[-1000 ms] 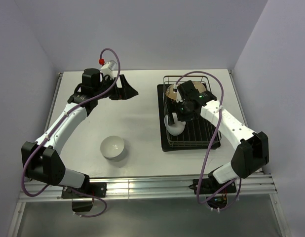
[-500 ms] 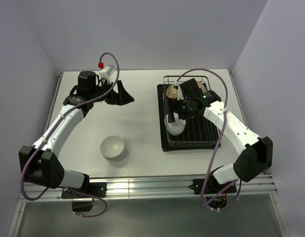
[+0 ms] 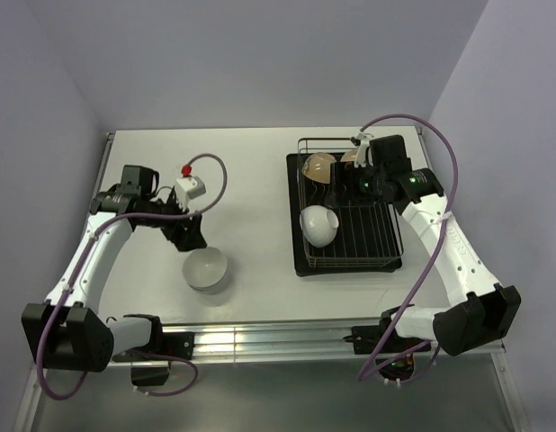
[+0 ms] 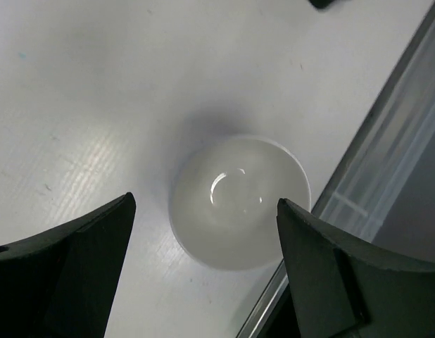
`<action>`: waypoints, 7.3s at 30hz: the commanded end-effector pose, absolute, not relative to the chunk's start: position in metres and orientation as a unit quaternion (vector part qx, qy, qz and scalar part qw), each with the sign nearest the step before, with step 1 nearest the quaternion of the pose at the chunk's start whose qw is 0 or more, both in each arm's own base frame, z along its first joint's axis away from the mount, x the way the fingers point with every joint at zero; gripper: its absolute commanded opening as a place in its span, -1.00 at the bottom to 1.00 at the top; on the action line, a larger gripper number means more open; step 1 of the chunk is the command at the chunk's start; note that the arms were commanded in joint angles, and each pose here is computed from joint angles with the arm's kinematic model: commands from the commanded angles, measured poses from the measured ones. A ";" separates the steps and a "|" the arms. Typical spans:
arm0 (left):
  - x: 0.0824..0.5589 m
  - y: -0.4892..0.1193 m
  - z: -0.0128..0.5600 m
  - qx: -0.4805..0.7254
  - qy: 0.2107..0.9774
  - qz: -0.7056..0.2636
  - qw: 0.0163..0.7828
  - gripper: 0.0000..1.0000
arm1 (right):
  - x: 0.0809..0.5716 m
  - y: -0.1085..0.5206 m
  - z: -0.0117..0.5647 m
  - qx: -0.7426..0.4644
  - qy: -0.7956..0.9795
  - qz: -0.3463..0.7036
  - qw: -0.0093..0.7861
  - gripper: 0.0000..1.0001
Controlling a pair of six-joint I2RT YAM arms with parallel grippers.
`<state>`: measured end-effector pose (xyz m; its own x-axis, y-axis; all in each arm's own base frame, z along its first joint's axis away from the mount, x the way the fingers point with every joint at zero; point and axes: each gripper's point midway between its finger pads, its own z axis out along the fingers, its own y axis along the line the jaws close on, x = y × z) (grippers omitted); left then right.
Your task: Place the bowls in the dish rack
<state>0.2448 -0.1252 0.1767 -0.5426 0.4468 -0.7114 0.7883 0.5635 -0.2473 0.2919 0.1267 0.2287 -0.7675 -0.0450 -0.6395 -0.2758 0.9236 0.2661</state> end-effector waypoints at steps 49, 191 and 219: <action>0.133 -0.129 0.081 0.743 0.602 -0.240 0.165 -0.04 | 0.285 0.131 0.227 -0.094 0.921 0.208 0.317 1.00; 0.234 -0.393 0.359 0.407 0.617 -0.360 0.570 0.99 | 0.289 0.076 0.271 -0.013 0.872 0.303 0.385 -1.00; 0.314 -0.310 0.344 0.264 0.719 -0.316 0.559 0.99 | 0.285 0.068 0.184 -0.030 0.942 0.139 0.305 -1.00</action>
<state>0.3159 -0.3187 0.3281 -0.2598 0.0689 -0.9632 0.7423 0.6522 -0.1536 0.2749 0.0638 0.1819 -0.8403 0.0586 -0.5390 -0.1200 0.9493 0.2904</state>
